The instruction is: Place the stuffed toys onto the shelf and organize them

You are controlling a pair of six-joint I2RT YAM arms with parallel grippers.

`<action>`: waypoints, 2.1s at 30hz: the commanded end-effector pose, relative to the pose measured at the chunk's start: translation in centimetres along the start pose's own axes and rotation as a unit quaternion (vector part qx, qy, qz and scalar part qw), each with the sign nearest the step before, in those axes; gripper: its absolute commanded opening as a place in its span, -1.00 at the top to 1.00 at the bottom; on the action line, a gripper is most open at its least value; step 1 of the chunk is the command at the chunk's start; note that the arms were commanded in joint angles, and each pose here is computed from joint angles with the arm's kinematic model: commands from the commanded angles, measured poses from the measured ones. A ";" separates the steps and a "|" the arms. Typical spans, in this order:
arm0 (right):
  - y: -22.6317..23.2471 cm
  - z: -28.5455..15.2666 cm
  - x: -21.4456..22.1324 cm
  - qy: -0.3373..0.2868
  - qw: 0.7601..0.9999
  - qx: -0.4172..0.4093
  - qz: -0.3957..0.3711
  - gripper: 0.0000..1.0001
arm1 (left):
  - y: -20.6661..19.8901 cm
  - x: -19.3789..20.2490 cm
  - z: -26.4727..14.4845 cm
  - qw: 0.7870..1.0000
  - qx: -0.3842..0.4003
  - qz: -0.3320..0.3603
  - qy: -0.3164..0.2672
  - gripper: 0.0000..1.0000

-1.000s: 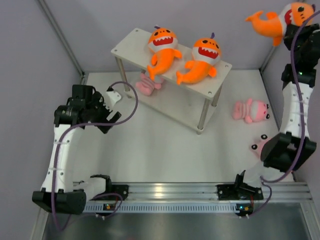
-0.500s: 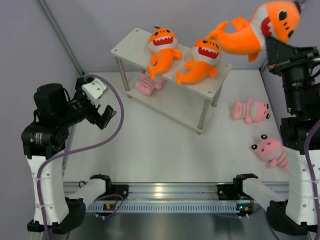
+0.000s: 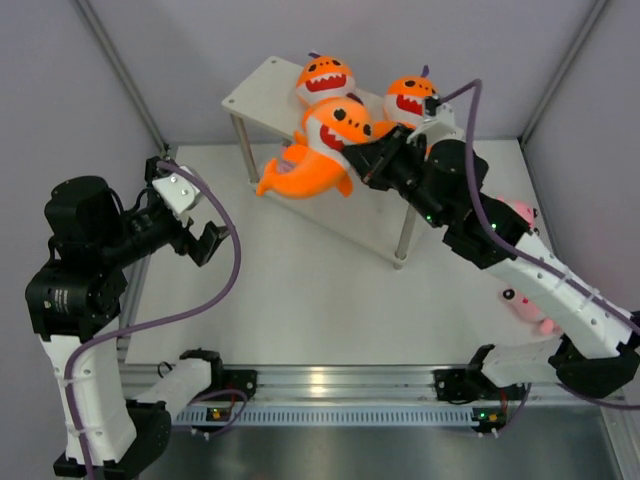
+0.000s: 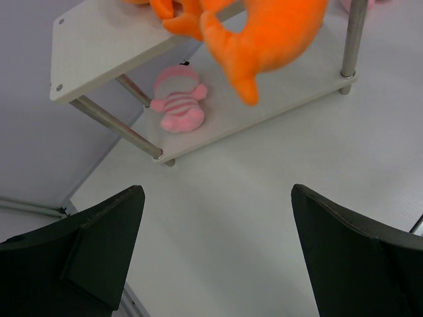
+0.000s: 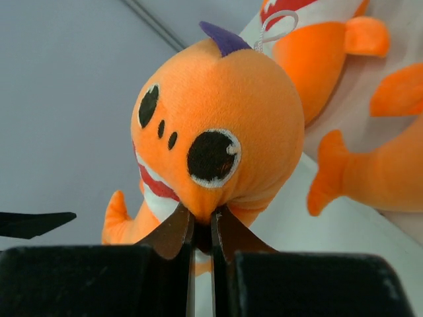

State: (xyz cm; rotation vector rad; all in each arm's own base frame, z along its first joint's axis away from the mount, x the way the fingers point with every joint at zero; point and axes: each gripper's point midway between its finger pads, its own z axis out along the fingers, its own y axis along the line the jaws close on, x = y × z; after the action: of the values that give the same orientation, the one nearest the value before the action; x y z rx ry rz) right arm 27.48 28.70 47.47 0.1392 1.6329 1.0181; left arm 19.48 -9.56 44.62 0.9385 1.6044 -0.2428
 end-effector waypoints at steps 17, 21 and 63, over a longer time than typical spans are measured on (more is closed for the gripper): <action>13.1 6.5 5.1 0.054 0.989 -0.132 -0.042 1.00 | 2.3 -2.2 0.6 0.995 -0.022 0.090 -0.033 -0.98; 14.2 6.9 5.7 0.063 0.986 -0.153 -0.032 1.00 | 2.5 -0.3 2.1 0.995 -0.004 0.102 -0.010 -0.98; -10.1 -10.1 -12.7 -0.097 0.941 0.187 -0.264 -0.21 | 19.1 -3.5 21.2 0.990 -0.078 -0.097 -0.069 1.00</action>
State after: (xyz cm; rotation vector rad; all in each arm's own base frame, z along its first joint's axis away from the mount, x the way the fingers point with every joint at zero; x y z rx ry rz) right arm 27.22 11.00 51.43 0.0537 1.4976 0.3591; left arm 47.75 -11.32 43.75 0.6241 1.7081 -0.3557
